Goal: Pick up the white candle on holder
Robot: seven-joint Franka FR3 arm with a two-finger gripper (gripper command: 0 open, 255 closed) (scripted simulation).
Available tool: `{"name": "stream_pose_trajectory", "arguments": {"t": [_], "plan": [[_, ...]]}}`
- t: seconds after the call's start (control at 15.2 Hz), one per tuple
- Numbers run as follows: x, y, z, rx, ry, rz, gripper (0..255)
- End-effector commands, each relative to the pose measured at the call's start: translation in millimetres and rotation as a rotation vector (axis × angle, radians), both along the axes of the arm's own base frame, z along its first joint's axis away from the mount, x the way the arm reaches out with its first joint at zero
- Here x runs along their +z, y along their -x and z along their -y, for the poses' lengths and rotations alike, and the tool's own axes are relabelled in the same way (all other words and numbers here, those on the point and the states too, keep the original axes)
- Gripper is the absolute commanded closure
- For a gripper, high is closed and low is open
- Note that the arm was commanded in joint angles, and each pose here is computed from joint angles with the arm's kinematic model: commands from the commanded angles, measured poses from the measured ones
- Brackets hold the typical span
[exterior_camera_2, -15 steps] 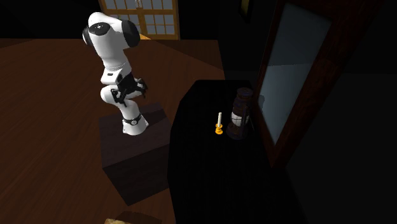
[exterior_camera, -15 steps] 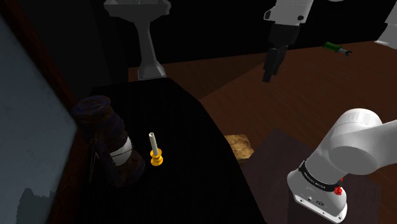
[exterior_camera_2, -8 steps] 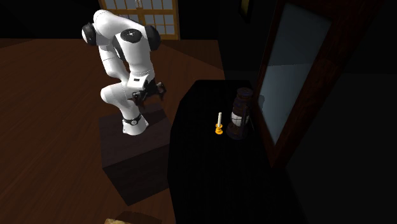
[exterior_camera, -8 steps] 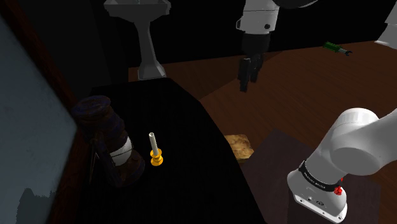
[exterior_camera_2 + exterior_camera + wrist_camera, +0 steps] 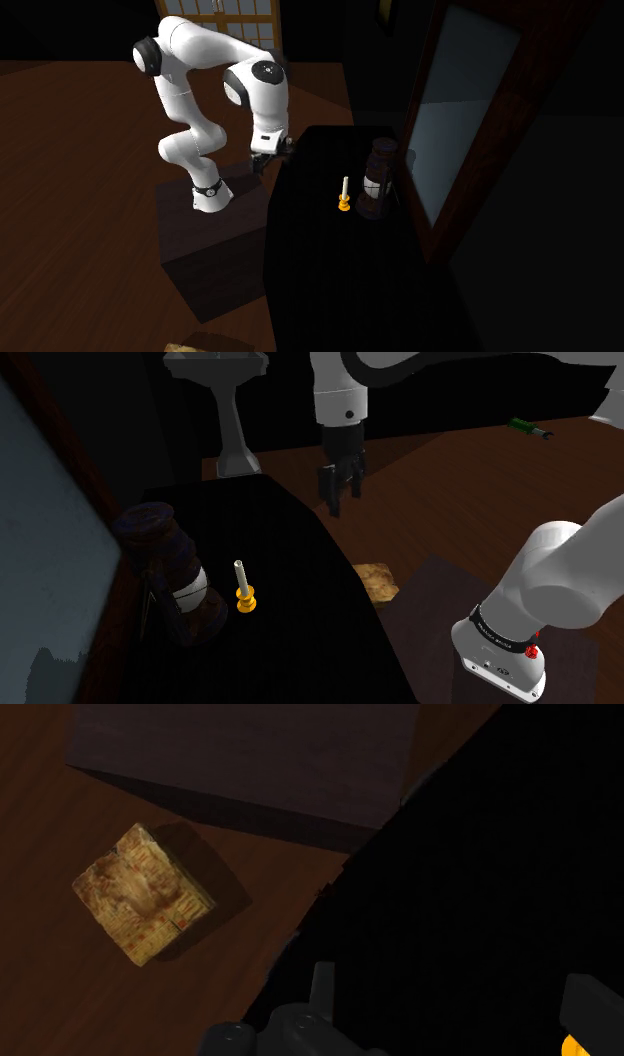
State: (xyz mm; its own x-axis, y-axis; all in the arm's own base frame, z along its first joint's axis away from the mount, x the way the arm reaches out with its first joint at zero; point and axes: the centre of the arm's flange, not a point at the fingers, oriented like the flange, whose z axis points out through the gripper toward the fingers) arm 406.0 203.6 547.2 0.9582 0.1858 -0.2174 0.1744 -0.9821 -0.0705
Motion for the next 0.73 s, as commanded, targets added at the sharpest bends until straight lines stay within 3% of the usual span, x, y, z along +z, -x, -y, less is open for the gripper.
{"name": "stream_pose_trajectory", "arguments": {"t": [0.0, 0.66], "plan": [[-13, -12, -28, 0.007, 0.011, -0.021, 0], [-65, -68, -154, 0.045, 0.068, -0.124, 0]]}}
